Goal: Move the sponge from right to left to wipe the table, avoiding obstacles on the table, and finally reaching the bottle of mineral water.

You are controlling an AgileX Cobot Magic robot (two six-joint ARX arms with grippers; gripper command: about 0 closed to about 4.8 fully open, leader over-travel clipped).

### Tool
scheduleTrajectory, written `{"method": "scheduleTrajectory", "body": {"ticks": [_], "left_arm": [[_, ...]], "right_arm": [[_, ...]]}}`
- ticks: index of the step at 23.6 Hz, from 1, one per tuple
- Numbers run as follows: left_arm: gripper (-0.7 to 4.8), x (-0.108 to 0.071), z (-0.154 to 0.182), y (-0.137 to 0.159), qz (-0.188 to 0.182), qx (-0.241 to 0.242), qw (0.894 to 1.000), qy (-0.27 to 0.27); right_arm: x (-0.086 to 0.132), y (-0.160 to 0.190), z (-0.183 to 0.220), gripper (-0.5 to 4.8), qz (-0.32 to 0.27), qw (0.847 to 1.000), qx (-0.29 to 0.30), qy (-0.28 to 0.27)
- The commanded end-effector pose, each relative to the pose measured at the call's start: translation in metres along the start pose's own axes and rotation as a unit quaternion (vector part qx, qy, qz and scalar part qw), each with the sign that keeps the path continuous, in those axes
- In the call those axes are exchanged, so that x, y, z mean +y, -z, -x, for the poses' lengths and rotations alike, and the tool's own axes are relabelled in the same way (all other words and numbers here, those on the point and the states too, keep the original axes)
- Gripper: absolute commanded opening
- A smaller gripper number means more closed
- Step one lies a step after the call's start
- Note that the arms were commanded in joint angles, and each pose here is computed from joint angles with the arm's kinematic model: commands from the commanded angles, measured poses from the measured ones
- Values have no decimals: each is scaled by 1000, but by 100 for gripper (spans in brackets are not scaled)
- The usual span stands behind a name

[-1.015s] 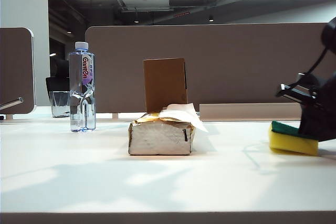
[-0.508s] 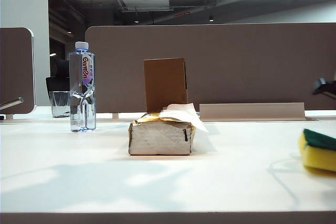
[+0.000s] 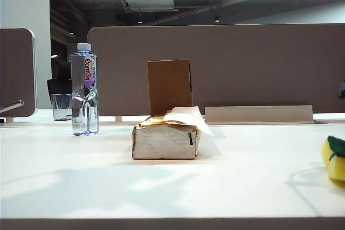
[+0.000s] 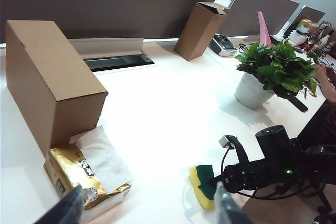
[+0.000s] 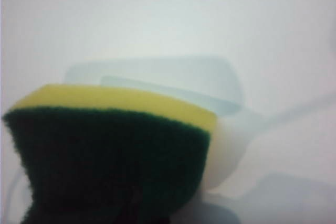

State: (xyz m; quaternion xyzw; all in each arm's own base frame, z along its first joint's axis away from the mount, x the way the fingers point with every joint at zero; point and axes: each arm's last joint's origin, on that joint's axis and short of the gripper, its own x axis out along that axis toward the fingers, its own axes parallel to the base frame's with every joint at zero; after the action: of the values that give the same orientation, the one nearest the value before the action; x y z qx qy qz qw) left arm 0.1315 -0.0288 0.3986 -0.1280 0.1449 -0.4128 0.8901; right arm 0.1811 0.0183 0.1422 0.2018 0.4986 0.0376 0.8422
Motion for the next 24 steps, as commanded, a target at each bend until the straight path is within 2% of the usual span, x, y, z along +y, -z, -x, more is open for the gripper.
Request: {"method": "scheduleTrajectory", "body": {"ticks": [1,8,24], "left_arm": [[318,-2,2,-3,-12,-7,1000,4],[318,-2,2,-3,-13,-7,1000,5],[318,-3,2,-3,-13,-8,1000,5]], "right_arm": [[-10,19,-5,-9,-15,997,63,43],[-4,25,-8,-9,5,996,78,36],[41,42,-24,-9,32,996,86,-18]]}}
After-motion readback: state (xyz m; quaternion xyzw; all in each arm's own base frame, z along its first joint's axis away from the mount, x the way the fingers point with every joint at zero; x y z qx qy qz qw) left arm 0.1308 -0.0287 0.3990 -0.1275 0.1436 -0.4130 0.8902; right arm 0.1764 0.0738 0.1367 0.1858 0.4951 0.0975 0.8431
